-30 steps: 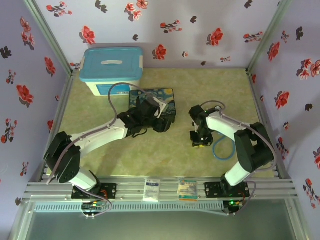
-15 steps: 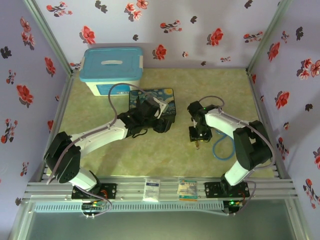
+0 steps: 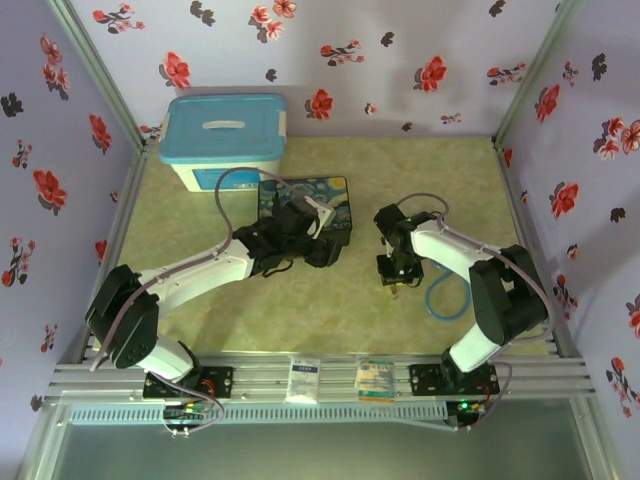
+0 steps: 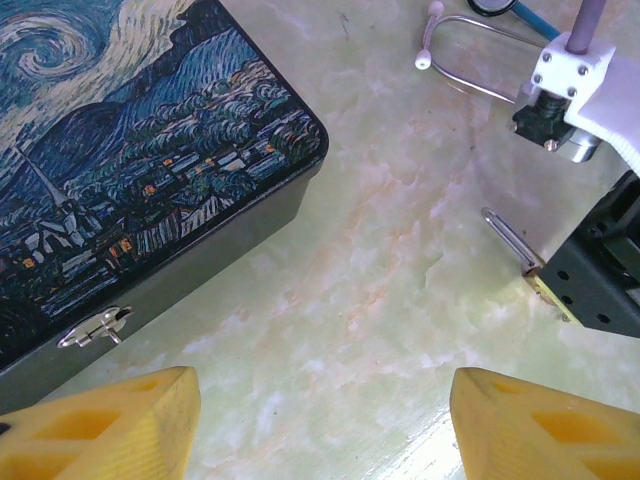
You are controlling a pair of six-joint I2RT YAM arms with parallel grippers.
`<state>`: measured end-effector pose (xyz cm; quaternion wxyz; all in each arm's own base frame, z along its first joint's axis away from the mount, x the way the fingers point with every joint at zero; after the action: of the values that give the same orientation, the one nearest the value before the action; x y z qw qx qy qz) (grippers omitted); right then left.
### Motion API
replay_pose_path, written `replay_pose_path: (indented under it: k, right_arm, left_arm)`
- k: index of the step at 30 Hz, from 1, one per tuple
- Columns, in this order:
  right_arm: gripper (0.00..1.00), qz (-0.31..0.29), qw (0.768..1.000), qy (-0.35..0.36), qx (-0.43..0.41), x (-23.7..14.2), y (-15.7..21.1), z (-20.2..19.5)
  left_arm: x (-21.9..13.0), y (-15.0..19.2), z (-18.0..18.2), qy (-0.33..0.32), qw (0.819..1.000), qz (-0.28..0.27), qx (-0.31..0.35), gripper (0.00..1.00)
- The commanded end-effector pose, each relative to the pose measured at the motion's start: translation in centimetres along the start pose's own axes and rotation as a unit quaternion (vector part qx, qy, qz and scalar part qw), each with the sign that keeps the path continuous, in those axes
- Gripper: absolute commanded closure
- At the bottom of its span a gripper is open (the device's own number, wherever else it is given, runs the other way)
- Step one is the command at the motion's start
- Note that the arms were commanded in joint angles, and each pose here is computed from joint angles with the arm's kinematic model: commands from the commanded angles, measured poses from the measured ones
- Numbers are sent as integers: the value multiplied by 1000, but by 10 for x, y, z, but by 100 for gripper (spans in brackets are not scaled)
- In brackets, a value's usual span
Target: Unlock the padlock with the key
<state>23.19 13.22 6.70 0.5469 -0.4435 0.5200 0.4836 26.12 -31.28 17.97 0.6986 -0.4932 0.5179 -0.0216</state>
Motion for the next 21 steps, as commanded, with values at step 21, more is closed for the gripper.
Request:
replay_pose_path:
  k: [21]
  right_arm:
    - [94, 35, 998, -27, 48, 24, 4, -21]
  left_arm:
    - [-1, 5, 2, -14, 1000, 11, 23, 32]
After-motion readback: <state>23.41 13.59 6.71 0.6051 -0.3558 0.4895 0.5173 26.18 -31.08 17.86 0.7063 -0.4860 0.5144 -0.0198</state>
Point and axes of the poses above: each hand's point on the last joint's axis, 136 mm out from that joint toward the fingers, its own x axis out along the fingers, its own z axis along the line the jaws close on, y = z × x, the point moved 3 cm from there along -x, back along the fingers, and after that the axes turned 14 degrees about x, right-handed, at the moved point
